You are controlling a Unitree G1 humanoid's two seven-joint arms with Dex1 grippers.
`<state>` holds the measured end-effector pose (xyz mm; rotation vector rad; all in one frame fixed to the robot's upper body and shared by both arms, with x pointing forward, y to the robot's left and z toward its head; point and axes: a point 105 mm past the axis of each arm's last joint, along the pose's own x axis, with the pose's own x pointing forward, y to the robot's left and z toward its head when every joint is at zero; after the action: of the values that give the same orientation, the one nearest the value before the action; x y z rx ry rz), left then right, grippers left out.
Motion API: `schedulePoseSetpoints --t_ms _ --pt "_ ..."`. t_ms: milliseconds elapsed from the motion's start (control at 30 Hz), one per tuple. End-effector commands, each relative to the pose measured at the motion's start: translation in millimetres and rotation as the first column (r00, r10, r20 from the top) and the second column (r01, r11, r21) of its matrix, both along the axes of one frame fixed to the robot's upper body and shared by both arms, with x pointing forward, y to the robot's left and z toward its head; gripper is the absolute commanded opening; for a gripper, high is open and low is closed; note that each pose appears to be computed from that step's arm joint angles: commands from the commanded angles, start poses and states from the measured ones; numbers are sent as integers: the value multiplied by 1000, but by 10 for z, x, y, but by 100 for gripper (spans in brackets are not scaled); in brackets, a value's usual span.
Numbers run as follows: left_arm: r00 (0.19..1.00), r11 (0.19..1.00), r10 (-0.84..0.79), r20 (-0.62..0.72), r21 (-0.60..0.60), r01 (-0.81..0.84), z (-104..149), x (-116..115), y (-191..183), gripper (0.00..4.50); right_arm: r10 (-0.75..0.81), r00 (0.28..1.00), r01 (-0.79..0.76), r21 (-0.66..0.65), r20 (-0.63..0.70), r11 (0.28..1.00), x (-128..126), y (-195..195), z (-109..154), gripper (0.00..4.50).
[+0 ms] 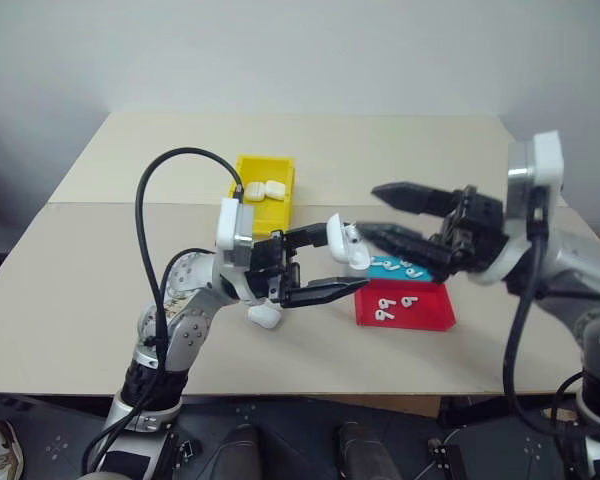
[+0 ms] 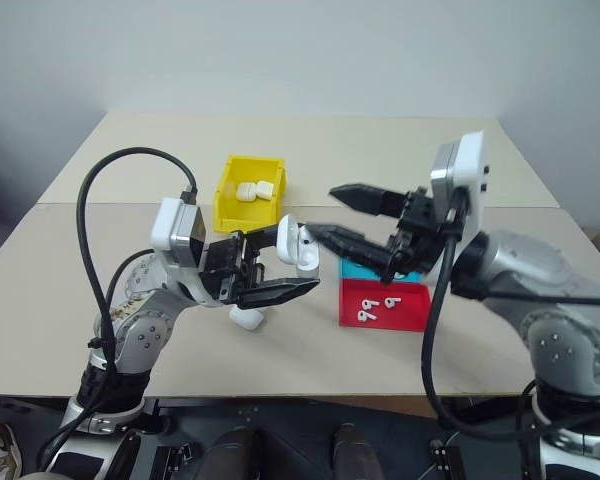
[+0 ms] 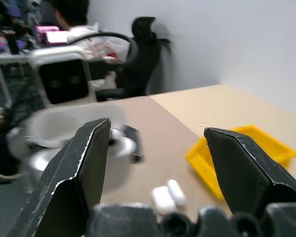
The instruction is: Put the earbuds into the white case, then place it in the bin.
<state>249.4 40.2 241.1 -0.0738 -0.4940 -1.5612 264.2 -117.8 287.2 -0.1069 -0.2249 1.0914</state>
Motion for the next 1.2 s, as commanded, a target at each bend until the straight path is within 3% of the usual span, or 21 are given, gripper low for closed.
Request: schedulePoseSetpoints --t_ms 33,200,267,367,533,733,1200 --pt "998 1000 -4 57 -21 5 105 -70 51 309 -123 986 144 -199 116 969 234 -243 59 360" --pt "998 999 35 52 -8 -35 83 -30 136 309 -134 971 231 -644 197 729 645 -488 -372 360" --pt "998 999 51 49 -7 -51 77 -21 166 309 -88 978 200 -727 190 657 761 -511 -493 343" --pt "996 997 75 53 -2 -75 80 -19 223 309 -23 988 143 -830 155 540 969 -530 -736 271" --pt "993 995 98 66 -5 -98 102 -26 242 309 12 992 106 -899 123 424 1264 -538 -1039 271" --pt "990 993 121 74 -5 -121 116 -61 256 309 69 996 26 -939 52 342 1382 -489 -1258 271" --pt "984 988 152 90 -3 -153 142 -100 270 309 64 998 -28 -951 -9 307 1492 -407 -1430 271"
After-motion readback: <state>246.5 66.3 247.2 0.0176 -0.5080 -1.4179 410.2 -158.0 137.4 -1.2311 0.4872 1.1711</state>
